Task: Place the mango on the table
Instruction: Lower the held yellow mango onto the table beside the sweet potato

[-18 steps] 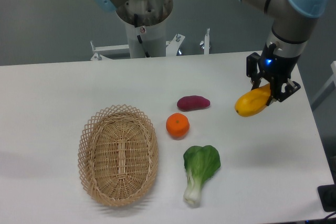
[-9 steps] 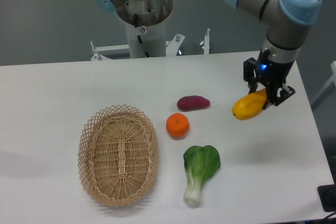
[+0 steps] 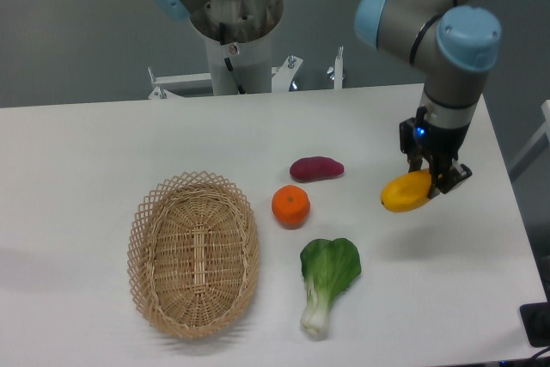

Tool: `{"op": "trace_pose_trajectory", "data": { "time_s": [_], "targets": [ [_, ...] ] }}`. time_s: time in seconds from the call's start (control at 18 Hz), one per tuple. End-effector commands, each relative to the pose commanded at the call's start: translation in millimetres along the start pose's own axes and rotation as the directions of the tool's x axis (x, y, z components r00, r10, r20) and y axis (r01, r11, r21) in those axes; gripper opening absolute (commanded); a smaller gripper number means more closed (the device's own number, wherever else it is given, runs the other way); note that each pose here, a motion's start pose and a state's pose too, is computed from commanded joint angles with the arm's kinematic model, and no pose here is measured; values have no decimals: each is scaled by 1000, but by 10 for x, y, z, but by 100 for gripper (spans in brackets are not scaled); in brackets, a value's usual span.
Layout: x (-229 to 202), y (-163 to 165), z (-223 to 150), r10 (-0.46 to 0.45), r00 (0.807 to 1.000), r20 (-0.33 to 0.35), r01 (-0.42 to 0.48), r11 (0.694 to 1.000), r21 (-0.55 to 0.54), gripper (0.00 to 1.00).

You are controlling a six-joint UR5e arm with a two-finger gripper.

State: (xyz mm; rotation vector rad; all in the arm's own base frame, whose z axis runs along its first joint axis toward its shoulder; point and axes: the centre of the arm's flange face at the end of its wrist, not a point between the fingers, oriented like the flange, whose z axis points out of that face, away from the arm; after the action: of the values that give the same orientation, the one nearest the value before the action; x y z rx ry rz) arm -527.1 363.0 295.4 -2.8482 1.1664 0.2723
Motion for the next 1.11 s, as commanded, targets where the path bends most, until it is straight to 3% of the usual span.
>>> {"op": "trace_pose_trajectory", "data": {
  "time_s": [0.39,0.61,1.06,1.11],
  "targets": [
    [94,0,443,102,995,13,-102,995,-11,53],
    [208,37,662,93,996,8,-93,996,-10,53],
    [269,67,721,77,997,-6,-77,997,-4,55],
    [279,63,723,75,997,-8,-76,997,-4,58]
  ]
}}
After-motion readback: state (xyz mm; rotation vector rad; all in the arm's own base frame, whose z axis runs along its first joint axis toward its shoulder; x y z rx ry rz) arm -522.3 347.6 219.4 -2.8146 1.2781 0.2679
